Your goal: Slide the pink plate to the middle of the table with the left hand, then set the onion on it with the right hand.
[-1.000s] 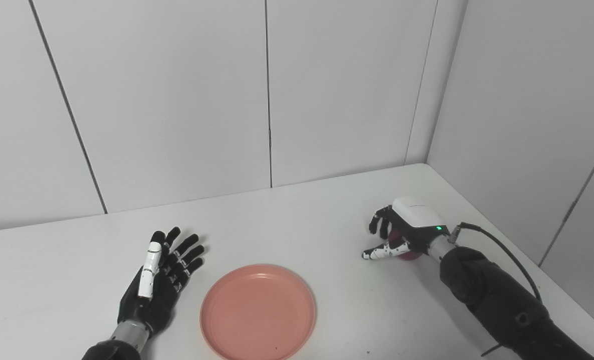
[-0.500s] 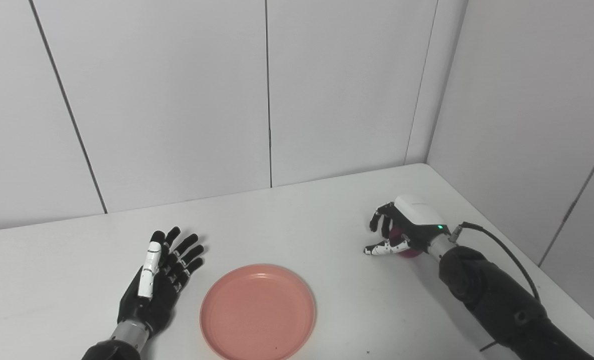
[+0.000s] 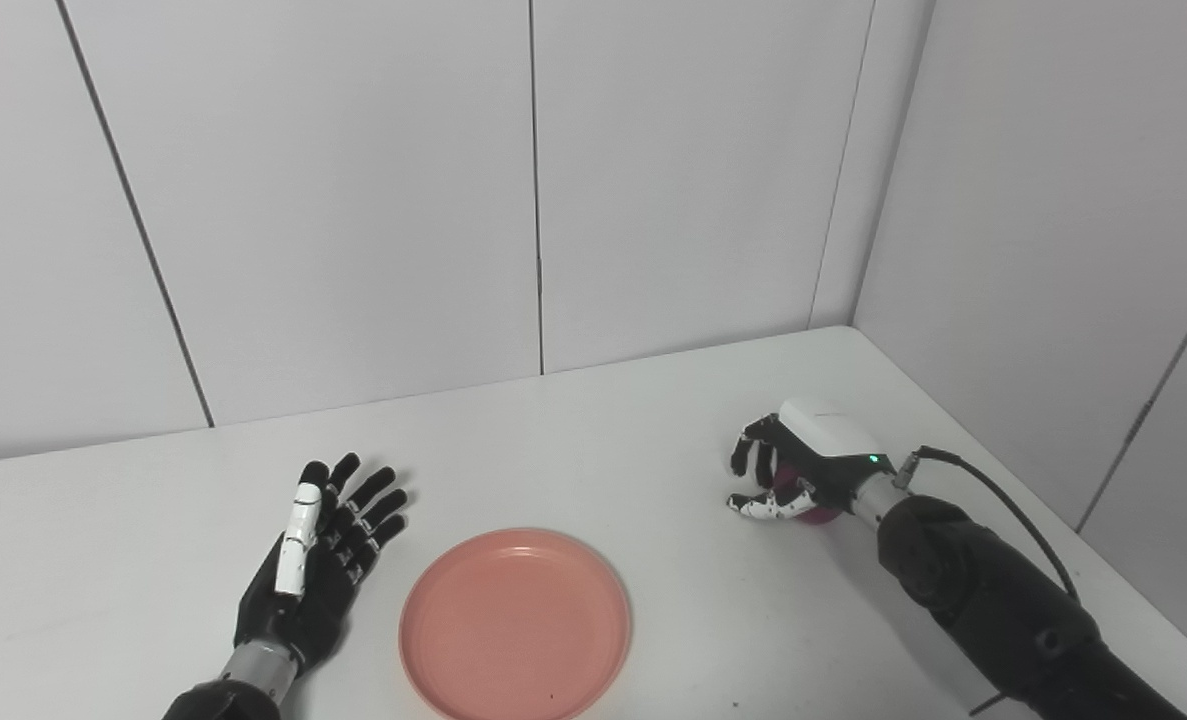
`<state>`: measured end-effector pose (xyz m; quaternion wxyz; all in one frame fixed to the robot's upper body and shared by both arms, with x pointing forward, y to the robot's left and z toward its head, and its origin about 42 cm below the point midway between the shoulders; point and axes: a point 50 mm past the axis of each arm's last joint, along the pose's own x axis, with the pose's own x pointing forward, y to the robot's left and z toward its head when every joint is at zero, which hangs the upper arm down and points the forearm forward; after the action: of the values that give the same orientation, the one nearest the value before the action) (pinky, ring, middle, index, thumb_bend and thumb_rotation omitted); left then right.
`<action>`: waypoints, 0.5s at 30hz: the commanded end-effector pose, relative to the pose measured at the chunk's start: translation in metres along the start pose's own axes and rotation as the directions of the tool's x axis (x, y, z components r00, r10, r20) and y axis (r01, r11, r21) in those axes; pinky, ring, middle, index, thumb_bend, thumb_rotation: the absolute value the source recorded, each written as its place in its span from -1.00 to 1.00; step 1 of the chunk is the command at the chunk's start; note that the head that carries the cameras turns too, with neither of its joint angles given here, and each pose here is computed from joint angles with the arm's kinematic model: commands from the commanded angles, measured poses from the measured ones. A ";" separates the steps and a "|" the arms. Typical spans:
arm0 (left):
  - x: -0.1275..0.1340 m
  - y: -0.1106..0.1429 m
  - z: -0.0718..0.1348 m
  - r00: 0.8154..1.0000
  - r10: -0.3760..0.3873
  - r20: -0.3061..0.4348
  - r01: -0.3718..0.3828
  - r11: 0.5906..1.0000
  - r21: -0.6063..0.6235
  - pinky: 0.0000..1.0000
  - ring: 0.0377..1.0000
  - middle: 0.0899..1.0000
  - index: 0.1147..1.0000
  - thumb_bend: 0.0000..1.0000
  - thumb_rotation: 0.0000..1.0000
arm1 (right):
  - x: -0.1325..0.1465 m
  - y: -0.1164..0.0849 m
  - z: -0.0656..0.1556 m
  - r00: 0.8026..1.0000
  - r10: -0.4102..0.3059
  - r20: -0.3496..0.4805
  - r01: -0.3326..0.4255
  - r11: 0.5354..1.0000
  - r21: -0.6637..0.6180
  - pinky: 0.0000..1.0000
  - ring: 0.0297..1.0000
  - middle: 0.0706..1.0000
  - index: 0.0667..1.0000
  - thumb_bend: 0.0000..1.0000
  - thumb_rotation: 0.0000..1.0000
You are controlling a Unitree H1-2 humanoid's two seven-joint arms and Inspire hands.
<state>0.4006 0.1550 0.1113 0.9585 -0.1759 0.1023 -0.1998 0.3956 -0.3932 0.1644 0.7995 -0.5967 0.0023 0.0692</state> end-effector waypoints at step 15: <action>-0.007 0.009 -0.031 0.991 0.049 -0.123 -0.054 0.998 -0.032 0.81 0.76 0.76 1.00 0.21 0.68 | 0.009 -0.083 0.046 0.976 -0.098 0.195 0.103 0.995 -0.017 -0.48 -0.39 -0.27 -0.10 -0.01 -0.69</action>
<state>0.4026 0.1543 0.1111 0.9579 -0.1773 0.1042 -0.2006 0.3989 -0.3663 0.2152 0.7962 -0.5895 -0.0711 0.1165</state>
